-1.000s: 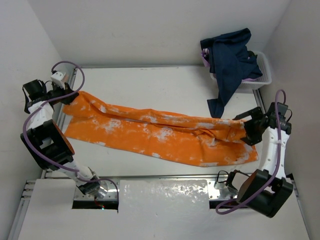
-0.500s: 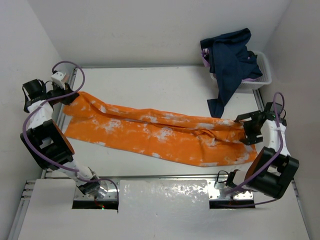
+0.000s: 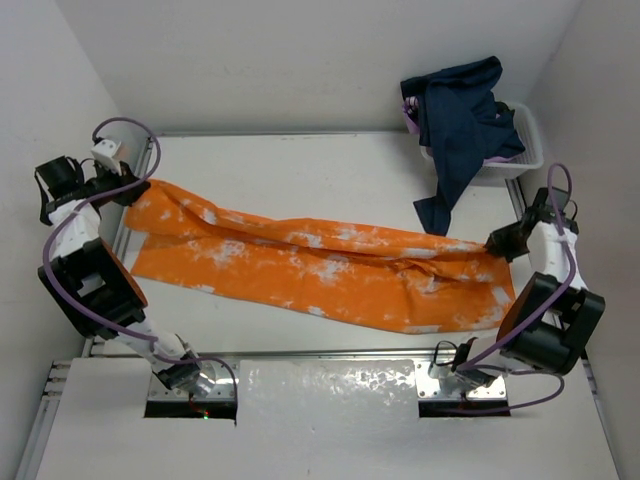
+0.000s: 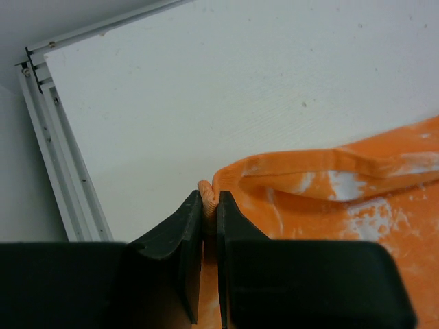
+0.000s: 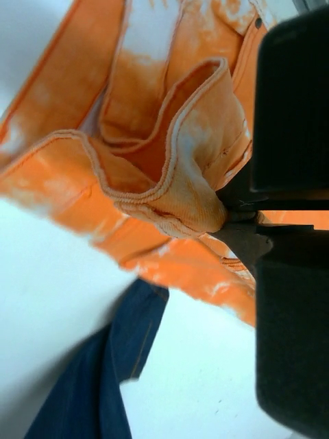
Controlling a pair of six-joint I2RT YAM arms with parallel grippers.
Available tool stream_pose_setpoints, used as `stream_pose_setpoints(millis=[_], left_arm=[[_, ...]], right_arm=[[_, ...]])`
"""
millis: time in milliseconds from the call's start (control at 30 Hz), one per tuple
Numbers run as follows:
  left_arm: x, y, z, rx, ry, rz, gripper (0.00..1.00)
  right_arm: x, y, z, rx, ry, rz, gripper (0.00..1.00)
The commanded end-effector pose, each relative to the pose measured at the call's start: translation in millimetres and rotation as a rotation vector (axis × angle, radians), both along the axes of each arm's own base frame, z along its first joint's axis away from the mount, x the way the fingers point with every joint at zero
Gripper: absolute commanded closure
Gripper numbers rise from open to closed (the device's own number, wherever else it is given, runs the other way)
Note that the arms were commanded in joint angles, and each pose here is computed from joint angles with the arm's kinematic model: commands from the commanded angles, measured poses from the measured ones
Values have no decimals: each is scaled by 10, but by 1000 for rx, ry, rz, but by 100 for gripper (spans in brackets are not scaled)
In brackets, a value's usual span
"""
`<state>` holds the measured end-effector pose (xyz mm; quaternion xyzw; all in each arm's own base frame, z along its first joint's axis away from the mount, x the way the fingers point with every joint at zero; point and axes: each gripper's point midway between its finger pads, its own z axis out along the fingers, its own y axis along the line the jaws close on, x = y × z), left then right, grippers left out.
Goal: Fold and stack the trousers
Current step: Fold the trousers
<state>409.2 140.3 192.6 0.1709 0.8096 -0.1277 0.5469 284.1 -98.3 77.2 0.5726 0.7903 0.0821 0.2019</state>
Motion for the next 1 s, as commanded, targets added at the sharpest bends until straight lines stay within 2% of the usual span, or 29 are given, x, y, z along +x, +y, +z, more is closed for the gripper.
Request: stream_pose_setpoints(millis=[0,67,300,400,500,633,767,800,900,933,967], left_arm=[[201,98,401,1,-125,0,100],[276,101,479,-19,-152,3,100],[667,101,1173,-50,-337,-1,100],[723,-8,1318,-61,-380,-49,100],[770,-20,1404,-61,-428,-59,100],[867,-2,1239,-80,-393,-64,100],[720,-199,993,-104,-344,-137,100],[672,-192,981,-95,-344,-141,100],[426,-99,942,-76,-327,-156,100],[365,-70,912,-78,-319,-166,100],[269,-79,803,-123,-257,-166,100]], right_arm=[[300,-295,385,-156,-86,67,100],[425,-338,531,-198,-126,112,100],[1231,-468,1472,-346,-380,251,100],[1352,-400,1521,-375,-409,315,100],[1349,-416,1499,-408,-423,332,100],[1383,-434,1461,-443,-437,368,100],[1263,-309,1356,-421,-483,388,100],[1188,-319,1339,-422,-487,368,100],[718,-667,1185,-354,-542,120,100],[627,-704,1140,-337,-564,84,100],[504,-651,954,-294,-555,75,100]])
